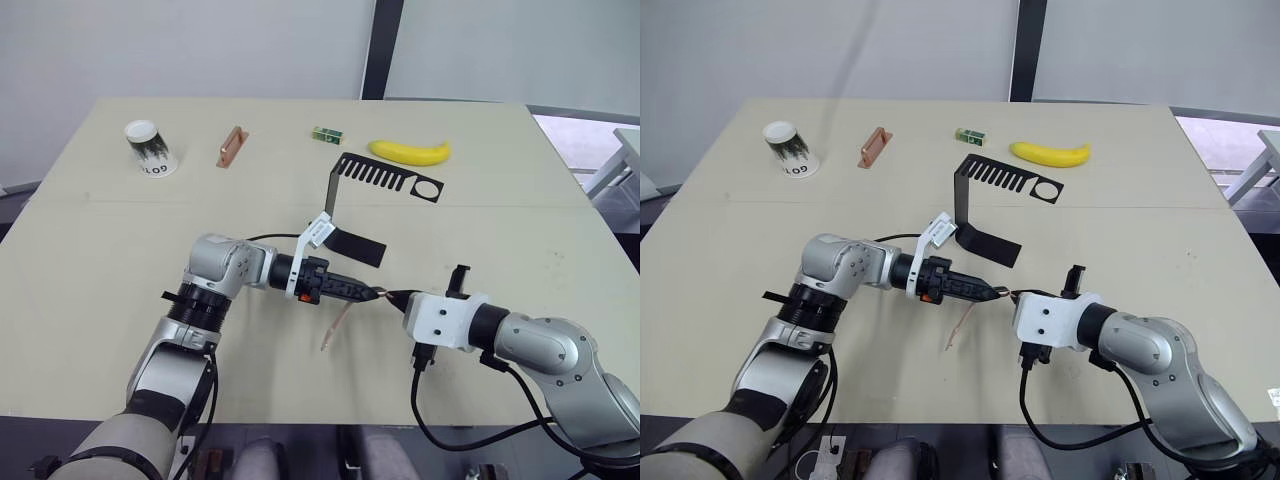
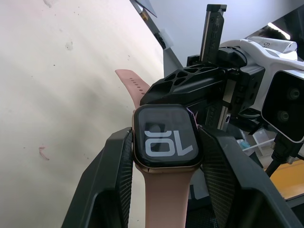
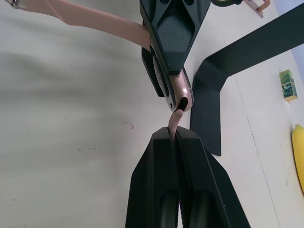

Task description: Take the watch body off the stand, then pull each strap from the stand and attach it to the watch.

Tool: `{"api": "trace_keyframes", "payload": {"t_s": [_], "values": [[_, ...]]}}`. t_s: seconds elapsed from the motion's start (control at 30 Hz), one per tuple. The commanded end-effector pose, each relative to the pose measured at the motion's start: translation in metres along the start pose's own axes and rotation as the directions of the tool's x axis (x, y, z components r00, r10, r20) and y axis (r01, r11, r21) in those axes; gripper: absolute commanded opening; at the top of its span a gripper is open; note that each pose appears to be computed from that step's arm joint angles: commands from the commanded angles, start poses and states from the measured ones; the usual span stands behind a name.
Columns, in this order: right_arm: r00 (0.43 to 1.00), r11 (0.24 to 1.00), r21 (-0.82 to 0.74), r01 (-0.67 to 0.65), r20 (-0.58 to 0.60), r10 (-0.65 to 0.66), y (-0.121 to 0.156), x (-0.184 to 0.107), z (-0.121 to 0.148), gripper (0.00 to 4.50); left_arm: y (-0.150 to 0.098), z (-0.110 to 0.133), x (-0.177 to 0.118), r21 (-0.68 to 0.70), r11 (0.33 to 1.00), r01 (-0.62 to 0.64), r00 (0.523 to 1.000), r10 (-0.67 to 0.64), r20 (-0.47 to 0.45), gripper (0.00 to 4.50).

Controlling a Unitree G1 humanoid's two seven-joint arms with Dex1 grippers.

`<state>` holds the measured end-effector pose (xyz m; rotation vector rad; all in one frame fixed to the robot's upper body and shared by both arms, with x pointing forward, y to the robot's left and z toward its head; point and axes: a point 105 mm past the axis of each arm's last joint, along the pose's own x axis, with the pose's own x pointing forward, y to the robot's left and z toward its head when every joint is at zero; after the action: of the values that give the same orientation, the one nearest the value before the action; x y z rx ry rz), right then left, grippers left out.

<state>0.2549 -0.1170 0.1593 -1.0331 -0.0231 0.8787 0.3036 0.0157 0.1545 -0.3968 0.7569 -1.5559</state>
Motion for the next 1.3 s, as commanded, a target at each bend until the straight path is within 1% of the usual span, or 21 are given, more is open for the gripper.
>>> {"api": "trace_keyframes", "payload": {"t_s": [0.03, 1.3], "values": [[0.998, 0.999, -0.043, 0.027, 0.060, -0.024, -0.0060, -0.0015, 0.0158, 0.00, -0.0157, 0.0035, 0.0128, 0.038, 0.995, 0.094, 0.996, -0.094, -0.005, 1.60], [0.998, 0.998, -0.049, 0.029, 0.054, -0.026, -0.0080, -0.0032, 0.0157, 0.00, -0.0142, 0.0069, 0.0135, 0.047, 0.995, 0.088, 0.996, -0.088, 0.005, 1.60]]}}
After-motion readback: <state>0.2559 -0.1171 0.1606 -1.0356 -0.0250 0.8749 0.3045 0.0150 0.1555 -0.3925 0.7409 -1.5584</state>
